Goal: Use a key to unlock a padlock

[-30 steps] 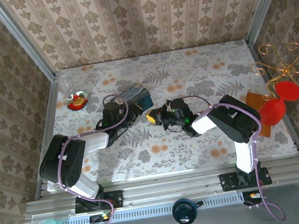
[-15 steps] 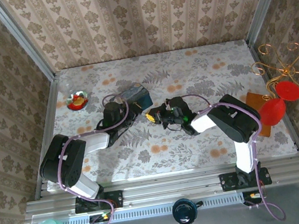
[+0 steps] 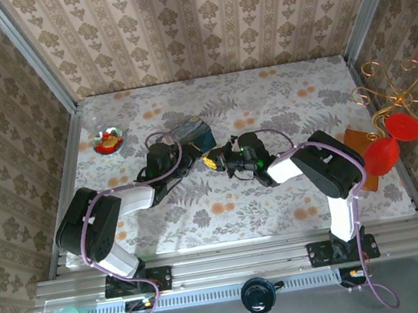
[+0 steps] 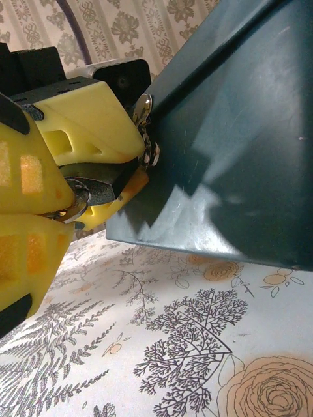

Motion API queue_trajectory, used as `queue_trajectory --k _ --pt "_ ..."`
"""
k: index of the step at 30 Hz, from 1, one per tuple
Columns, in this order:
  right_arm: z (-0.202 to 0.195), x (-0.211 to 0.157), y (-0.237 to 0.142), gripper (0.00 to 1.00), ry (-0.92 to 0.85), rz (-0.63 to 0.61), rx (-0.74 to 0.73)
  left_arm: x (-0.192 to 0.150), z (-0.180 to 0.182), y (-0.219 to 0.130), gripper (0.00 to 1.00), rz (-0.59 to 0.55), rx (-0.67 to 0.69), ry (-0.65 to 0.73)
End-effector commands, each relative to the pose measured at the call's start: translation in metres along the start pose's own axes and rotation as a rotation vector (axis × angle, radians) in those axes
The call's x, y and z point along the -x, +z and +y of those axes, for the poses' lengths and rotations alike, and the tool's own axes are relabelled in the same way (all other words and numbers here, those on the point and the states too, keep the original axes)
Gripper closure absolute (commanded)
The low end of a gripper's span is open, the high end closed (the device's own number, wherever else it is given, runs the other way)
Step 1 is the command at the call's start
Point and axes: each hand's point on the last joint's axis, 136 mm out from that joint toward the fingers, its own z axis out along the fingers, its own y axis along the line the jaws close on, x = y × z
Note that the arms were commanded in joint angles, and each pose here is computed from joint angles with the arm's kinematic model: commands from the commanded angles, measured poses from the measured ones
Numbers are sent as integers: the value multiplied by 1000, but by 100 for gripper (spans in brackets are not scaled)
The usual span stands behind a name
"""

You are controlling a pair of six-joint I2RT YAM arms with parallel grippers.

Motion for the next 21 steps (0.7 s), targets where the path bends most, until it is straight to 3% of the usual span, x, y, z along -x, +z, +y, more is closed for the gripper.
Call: queue_trajectory --k 1,3,10,15,21 --pt "37 -5 6 100 -98 17 122 -72 -56 -8 98 297 -199 75" --pt "37 -6 7 97 -101 20 122 -72 -55 -7 98 294 -195 72" --pt "24 4 -8 71 -167 -1 58 -59 -30 -10 99 241 -88 35" --pt "0 7 -27 66 -310 -8 -94 -45 -18 -14 99 194 -45 12" --pt "2 2 -41 66 -470 -3 -102 -39 -10 -14 99 183 -4 9"
